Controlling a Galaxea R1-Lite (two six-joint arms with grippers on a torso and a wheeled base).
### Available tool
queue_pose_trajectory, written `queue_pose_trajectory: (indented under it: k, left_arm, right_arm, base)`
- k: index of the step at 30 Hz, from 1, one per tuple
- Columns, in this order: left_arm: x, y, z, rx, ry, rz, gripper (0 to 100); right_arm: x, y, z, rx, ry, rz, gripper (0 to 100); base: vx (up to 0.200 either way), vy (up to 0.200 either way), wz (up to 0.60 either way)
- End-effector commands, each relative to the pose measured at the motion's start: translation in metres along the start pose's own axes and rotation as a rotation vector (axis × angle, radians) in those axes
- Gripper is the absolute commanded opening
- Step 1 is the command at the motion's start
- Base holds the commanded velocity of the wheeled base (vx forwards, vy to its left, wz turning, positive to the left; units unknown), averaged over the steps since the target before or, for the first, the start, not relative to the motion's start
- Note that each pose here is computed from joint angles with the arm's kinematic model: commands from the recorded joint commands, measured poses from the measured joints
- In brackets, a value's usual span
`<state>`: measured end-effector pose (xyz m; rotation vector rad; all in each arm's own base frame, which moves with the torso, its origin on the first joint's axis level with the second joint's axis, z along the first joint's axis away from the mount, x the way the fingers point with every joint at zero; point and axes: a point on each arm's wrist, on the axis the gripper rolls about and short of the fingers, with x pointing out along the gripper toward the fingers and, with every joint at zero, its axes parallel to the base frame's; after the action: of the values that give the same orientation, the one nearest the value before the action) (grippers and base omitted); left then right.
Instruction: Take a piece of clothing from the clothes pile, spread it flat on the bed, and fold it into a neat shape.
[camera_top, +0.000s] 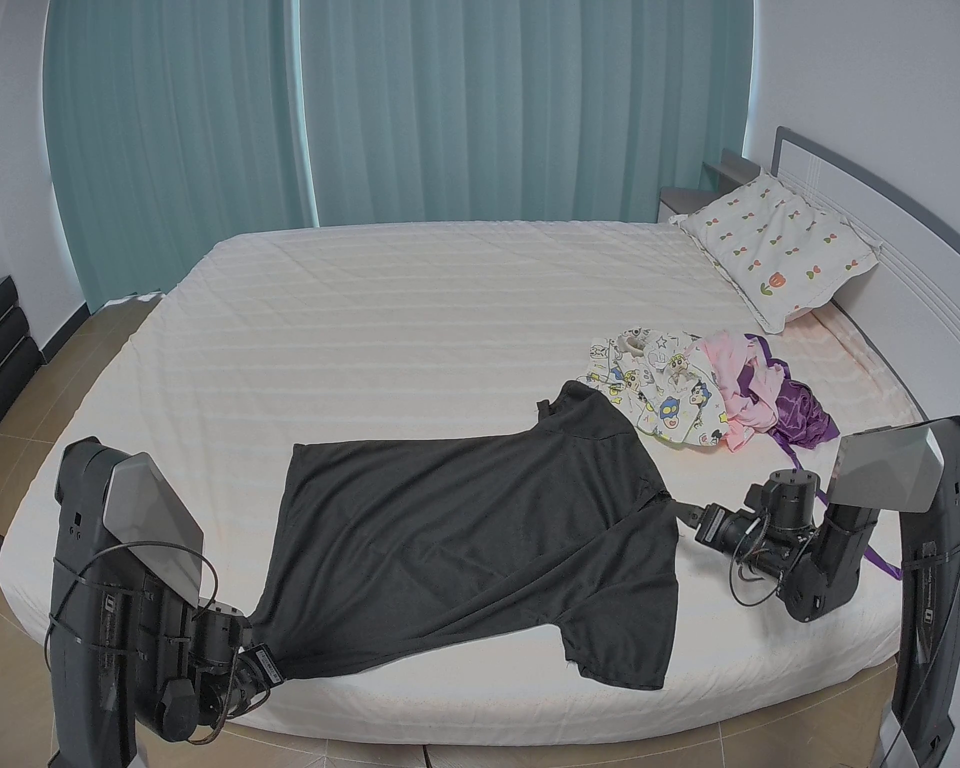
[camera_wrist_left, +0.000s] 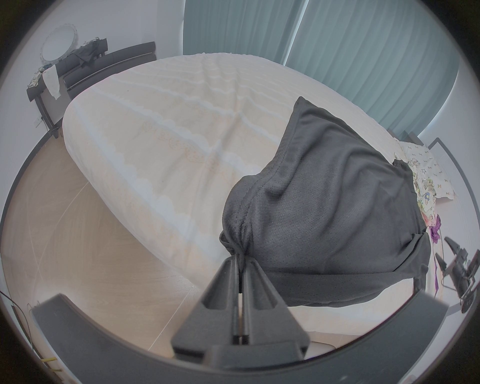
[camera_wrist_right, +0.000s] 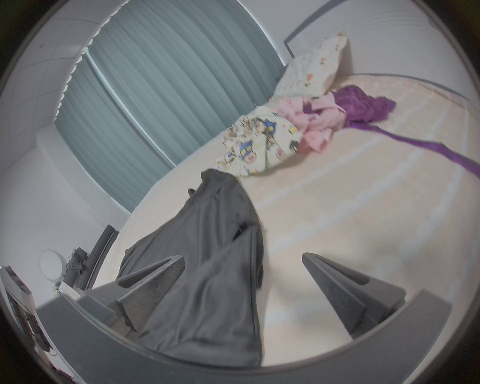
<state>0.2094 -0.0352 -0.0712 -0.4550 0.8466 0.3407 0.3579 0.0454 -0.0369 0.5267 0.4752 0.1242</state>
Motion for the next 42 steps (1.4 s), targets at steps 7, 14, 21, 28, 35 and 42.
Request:
queue_pose_trajectory:
  k: [7, 14, 21, 28, 35, 42]
  left_arm:
    - [0.0, -0.001, 0.001, -0.004, -0.01, -0.008, 0]
    - [0.0, -0.001, 0.001, -0.004, -0.01, -0.008, 0]
    - [0.0, -0.001, 0.001, -0.004, -0.009, -0.009, 0]
    - [0.0, -0.001, 0.001, -0.004, -0.009, -0.009, 0]
    - [0.0, -0.001, 0.0, -0.004, -0.008, -0.008, 0]
    - [0.001, -0.001, 0.001, -0.004, -0.01, -0.008, 0]
  right_arm:
    - [-0.092, 0.018, -0.047, 0.113, 0.232, -0.017, 100]
    - [-0.109, 0.032, -0.079, 0.125, 0.38, -0.021, 100]
    - [-0.112, 0.027, -0.101, 0.102, 0.452, -0.05, 100]
    - [-0.116, 0.038, -0.122, 0.023, 0.471, -0.083, 100]
    - [-0.115, 0.039, -0.123, 0.026, 0.471, -0.082, 100]
    - [-0.111, 0.042, -0.126, 0.019, 0.474, -0.061, 100]
  base:
    - [0.0, 0.0, 0.0]
    - [0.0, 0.0, 0.0]
    - [0.0, 0.0, 0.0]
    - [0.0, 0.0, 0.0]
    - [0.0, 0.0, 0.0]
    - [0.0, 0.0, 0.0]
